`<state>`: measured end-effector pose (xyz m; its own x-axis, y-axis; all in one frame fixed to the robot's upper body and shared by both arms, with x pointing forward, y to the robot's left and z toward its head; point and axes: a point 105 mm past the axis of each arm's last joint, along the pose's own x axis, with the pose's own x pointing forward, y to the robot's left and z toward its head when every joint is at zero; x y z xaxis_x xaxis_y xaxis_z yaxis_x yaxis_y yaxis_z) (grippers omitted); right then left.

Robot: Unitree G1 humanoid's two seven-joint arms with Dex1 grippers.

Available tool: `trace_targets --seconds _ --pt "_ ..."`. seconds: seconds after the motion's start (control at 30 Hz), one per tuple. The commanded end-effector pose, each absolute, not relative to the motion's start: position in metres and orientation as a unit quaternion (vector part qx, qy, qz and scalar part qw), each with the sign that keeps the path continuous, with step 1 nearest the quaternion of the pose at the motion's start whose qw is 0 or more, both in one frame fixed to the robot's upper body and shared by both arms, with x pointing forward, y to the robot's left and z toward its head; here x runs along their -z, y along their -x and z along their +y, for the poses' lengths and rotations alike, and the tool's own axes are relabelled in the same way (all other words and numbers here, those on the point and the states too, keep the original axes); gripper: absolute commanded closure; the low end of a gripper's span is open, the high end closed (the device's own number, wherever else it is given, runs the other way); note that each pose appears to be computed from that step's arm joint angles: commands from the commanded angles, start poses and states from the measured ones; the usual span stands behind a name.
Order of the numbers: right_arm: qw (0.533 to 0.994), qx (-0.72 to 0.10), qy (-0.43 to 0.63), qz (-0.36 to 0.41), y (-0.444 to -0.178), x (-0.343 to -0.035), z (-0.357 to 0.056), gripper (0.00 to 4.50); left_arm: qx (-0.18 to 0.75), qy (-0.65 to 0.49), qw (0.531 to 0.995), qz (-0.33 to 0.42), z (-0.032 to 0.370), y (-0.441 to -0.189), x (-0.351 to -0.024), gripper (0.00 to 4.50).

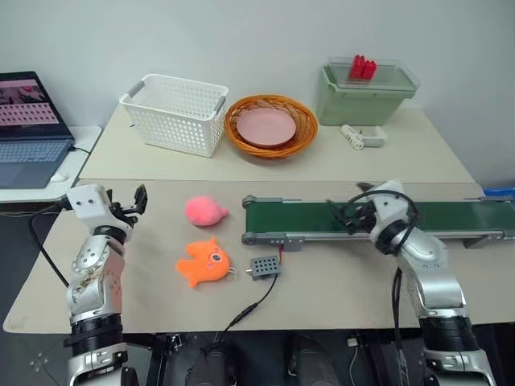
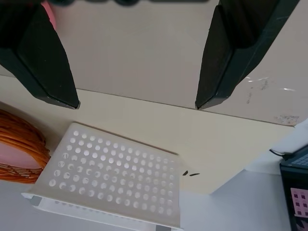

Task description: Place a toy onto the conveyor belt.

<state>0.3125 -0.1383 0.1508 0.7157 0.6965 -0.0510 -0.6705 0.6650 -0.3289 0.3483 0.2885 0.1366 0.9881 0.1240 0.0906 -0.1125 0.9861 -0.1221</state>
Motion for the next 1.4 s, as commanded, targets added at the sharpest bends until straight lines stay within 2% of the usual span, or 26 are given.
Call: trace_targets --seconds 0.03,0.1,0.2,0.33,0.5,0.7,0.87,1.0,1.13,1.4 --pt "0.801 -0.563 0.201 -0.007 -0.254 -0.154 -0.104 0.00 -0.049 0.051 0.995 -0.070 0.286 -0.348 -0.152 0.39" --pt "0.764 -0.609 0.211 0.018 -0.239 -0.153 -0.101 0.00 -0.046 0.049 0.995 -0.068 0.285 -0.349 -0.151 0.39" --pt "0.733 -0.645 0.214 0.026 -0.229 -0.158 -0.096 0.00 -0.045 0.048 0.995 -0.068 0.286 -0.349 -0.152 0.39" --pt "0.723 -0.654 0.222 0.018 -0.228 -0.161 -0.089 0.00 -0.029 0.035 0.997 -0.065 0.284 -0.345 -0.154 0.39" --pt "0.729 -0.646 0.227 0.015 -0.237 -0.160 -0.086 0.00 0.097 -0.007 0.994 -0.051 0.262 -0.324 -0.169 0.39" --pt "0.744 -0.624 0.238 0.022 -0.252 -0.153 -0.092 0.00 0.274 -0.085 0.958 0.025 0.226 -0.286 -0.169 0.39" --pt "0.750 -0.618 0.234 0.023 -0.256 -0.149 -0.092 0.00 0.362 -0.108 0.924 0.063 0.195 -0.274 -0.152 0.39" --pt "0.758 -0.608 0.234 0.030 -0.254 -0.145 -0.095 0.00 0.395 -0.105 0.908 0.091 0.174 -0.278 -0.117 0.39" --pt "0.768 -0.595 0.236 0.033 -0.252 -0.146 -0.101 0.00 0.405 -0.111 0.899 0.126 0.172 -0.283 -0.087 0.39" --pt "0.786 -0.570 0.238 0.031 -0.252 -0.147 -0.106 0.00 0.441 -0.182 0.862 0.174 0.169 -0.283 -0.054 0.39"
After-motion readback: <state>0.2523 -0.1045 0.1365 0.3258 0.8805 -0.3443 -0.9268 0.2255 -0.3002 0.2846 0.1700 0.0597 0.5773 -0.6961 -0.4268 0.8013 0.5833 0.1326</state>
